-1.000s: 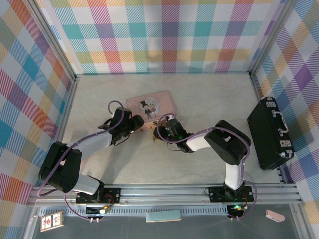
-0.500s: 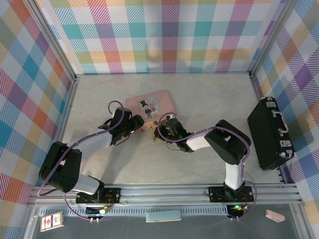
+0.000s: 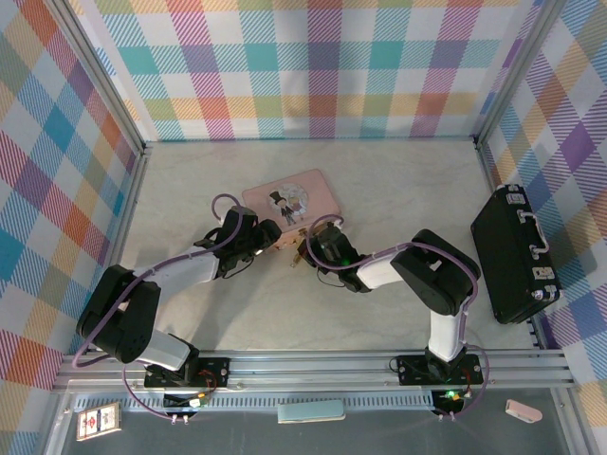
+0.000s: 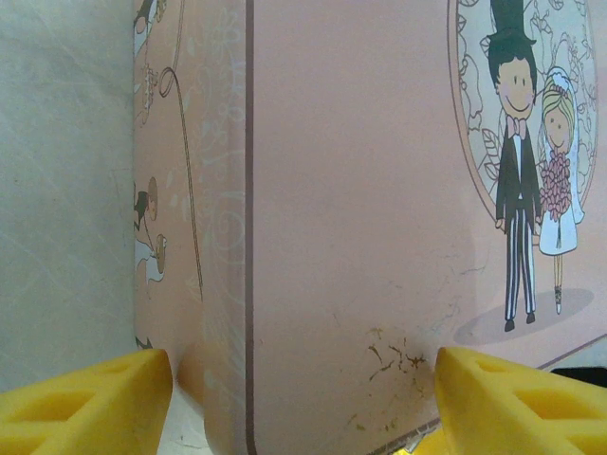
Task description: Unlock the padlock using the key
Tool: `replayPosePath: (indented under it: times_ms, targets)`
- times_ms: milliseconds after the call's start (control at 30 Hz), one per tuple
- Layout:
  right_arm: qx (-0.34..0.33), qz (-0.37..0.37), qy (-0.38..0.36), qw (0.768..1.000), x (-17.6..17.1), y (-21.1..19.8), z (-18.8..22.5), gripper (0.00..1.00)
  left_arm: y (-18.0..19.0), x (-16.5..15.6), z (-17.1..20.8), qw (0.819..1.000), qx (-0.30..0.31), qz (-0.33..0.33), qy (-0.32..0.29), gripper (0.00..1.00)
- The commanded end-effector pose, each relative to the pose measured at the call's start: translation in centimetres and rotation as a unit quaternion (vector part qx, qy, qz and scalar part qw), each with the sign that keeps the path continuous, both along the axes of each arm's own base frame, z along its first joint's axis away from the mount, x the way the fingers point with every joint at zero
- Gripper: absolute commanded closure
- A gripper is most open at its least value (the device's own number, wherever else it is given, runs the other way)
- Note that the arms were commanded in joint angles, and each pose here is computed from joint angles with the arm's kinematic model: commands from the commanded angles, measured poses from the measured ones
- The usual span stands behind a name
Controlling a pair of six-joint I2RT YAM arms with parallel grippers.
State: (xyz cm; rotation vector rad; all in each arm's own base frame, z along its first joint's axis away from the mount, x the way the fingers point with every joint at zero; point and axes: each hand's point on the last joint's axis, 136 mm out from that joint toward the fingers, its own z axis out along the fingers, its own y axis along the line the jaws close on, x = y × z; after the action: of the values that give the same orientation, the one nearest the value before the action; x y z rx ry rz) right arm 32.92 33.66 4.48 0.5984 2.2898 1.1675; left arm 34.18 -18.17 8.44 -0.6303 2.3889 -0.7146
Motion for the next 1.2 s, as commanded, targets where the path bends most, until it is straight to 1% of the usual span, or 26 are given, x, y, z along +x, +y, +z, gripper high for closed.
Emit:
replayPosePath:
  times_ms: [0, 67, 467, 767, 933, 1033, 1100, 1167]
  targets:
    - [-0.013, -0.073, 0.019, 0.997, 0.9, -2.8, -1.1, 1.00, 0.8, -2.3, -3.2, 0.998, 0.032, -0.001, 0.057, 0.28]
    - [0.003, -0.081, 0.014, 0.997, 1.2, -2.8, -0.6, 1.00, 0.9, -2.3, -3.0, 0.998, 0.033, 0.000, 0.056, 0.28]
    - [0.046, -0.118, 0.020, 0.992, 2.3, -3.8, 0.5, 1.00, 1.0, -2.3, -3.1, 0.998, 0.035, 0.005, 0.057, 0.28]
    - [0.058, -0.135, 0.025, 0.989, 3.1, -4.3, 1.1, 1.00, 1.3, -2.1, -3.8, 0.997, 0.046, 0.011, 0.060, 0.27]
    - [0.053, -0.135, 0.034, 0.989, 3.3, -4.1, 1.0, 1.00, 0.8, -1.6, -4.1, 0.997, 0.044, 0.007, 0.064, 0.28]
    - [0.047, -0.140, 0.039, 0.988, 3.1, -4.5, 0.6, 1.00, 0.5, -0.9, -3.0, 0.998, 0.037, 0.005, 0.049, 0.27]
    - [0.038, -0.139, 0.036, 0.989, 3.0, -4.9, 0.6, 1.00, 0.7, -0.6, -2.2, 0.998, 0.046, 0.004, 0.041, 0.26]
    - [0.011, -0.143, 0.047, 0.989, 2.6, -5.9, -0.3, 1.00, 1.2, -0.4, -1.9, 0.997, 0.064, 0.009, 0.044, 0.26]
